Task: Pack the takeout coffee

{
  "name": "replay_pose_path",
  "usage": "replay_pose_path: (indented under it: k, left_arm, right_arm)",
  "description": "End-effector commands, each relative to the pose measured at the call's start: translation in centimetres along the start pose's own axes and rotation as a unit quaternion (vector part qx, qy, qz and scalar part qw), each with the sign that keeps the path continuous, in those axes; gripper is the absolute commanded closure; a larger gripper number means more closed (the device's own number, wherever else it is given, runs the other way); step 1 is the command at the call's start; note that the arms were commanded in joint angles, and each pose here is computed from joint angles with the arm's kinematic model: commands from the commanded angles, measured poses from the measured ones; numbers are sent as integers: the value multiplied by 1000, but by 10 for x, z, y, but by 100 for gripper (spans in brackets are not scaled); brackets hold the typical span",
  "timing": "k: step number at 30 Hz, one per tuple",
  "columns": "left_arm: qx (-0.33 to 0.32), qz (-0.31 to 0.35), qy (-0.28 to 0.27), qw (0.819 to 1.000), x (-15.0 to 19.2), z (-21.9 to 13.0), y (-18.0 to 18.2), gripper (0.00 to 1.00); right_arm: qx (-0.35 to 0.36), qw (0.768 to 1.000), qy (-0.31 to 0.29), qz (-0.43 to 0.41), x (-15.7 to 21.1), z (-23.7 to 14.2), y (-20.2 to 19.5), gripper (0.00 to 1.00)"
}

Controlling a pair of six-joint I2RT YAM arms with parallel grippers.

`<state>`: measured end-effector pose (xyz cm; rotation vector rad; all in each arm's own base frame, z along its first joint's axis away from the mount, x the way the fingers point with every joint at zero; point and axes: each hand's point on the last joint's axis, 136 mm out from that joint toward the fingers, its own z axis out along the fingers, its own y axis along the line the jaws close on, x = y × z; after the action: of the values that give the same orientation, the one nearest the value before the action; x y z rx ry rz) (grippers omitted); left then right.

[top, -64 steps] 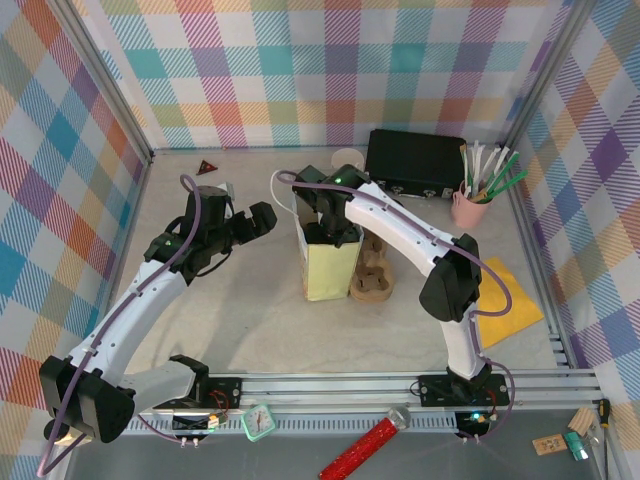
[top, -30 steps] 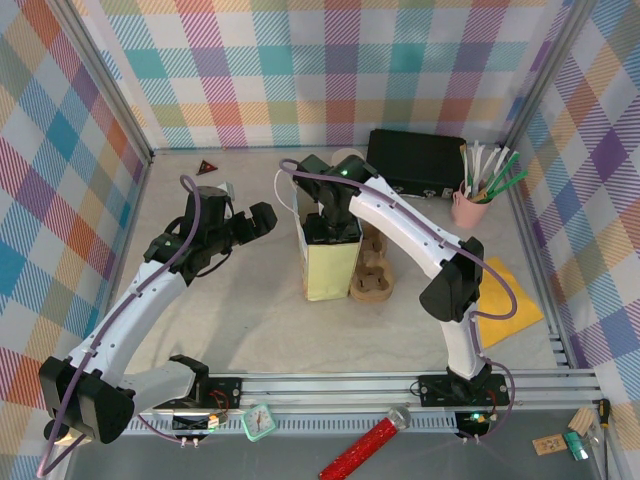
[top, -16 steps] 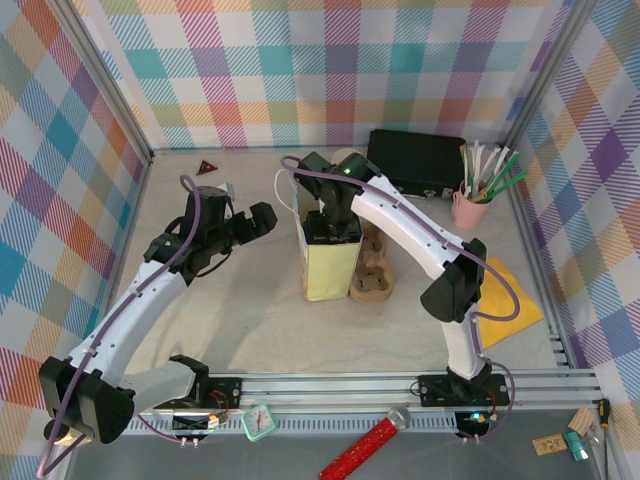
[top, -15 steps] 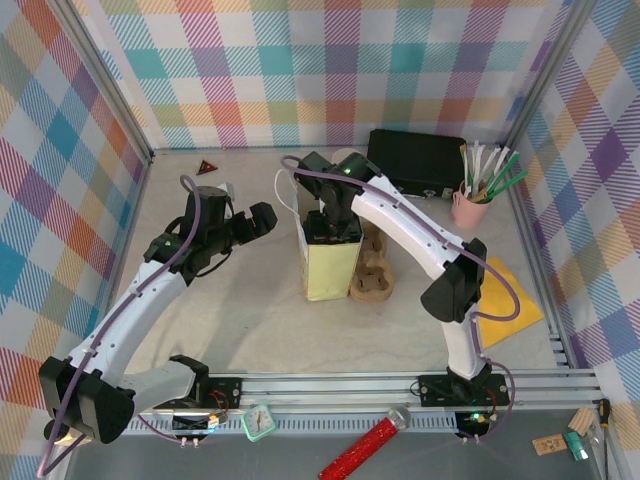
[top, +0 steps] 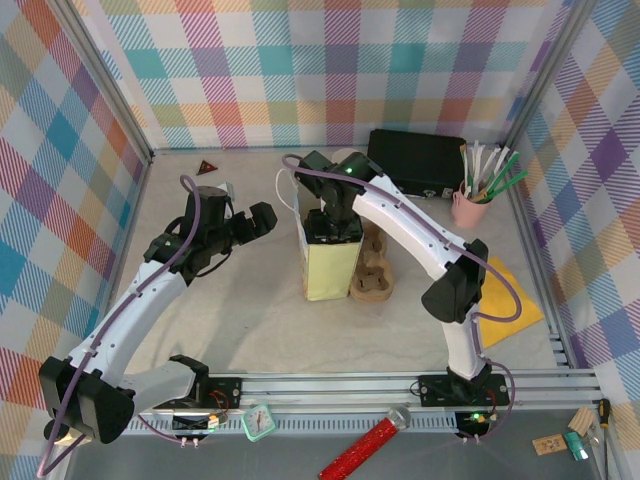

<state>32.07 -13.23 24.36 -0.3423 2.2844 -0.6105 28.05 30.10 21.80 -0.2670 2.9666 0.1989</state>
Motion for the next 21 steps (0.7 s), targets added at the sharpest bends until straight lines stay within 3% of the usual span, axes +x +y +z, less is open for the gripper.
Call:
replay_pose_path:
  k: [1,21]
  left_arm:
    - [20,-6,-18,1000,-10,-7,-8,0]
    - [27,-6,-19,999,-14,-7,-14,0]
  right_arm:
    - [-8,999,-41,8,-3,-36,-8,35]
    - [-12,993,-121,7,-15,-82,-18,36]
